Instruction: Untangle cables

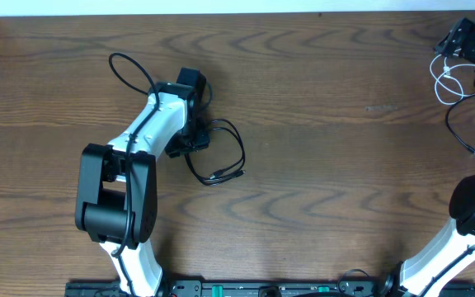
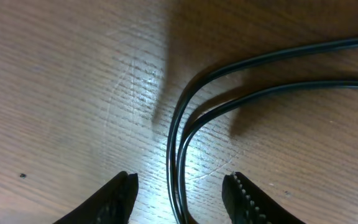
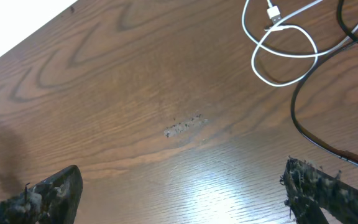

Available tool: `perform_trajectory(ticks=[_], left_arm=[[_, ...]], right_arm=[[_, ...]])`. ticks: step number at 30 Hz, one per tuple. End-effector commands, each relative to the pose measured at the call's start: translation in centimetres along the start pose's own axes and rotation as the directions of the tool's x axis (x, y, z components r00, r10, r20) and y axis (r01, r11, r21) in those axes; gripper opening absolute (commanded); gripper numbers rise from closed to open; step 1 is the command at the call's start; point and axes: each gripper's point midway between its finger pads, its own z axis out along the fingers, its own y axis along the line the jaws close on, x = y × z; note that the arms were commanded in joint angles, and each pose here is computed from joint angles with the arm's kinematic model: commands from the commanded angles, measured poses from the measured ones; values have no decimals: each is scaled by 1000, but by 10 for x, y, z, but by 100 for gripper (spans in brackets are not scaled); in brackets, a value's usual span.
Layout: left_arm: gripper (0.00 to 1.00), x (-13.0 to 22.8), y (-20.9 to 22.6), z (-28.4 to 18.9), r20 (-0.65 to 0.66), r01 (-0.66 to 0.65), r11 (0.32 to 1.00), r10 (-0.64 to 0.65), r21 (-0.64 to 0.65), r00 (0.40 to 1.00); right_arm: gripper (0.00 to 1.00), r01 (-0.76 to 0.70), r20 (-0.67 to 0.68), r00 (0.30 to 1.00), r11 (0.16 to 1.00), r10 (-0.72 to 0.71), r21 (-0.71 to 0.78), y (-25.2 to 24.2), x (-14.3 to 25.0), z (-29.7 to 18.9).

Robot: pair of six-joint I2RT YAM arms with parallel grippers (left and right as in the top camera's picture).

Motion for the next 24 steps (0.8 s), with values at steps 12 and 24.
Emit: perform_trajectory(ticks=[12, 24], left_arm=[[36, 13, -1, 25, -35, 7, 1000, -6, 23, 999], [23, 23, 6, 45, -36, -49, 999, 49, 13, 998]], right_arm=[[99, 53, -3, 999, 998, -53, -16, 21, 4, -1], [99, 126, -34, 991, 991, -127, -51, 58, 19, 8]])
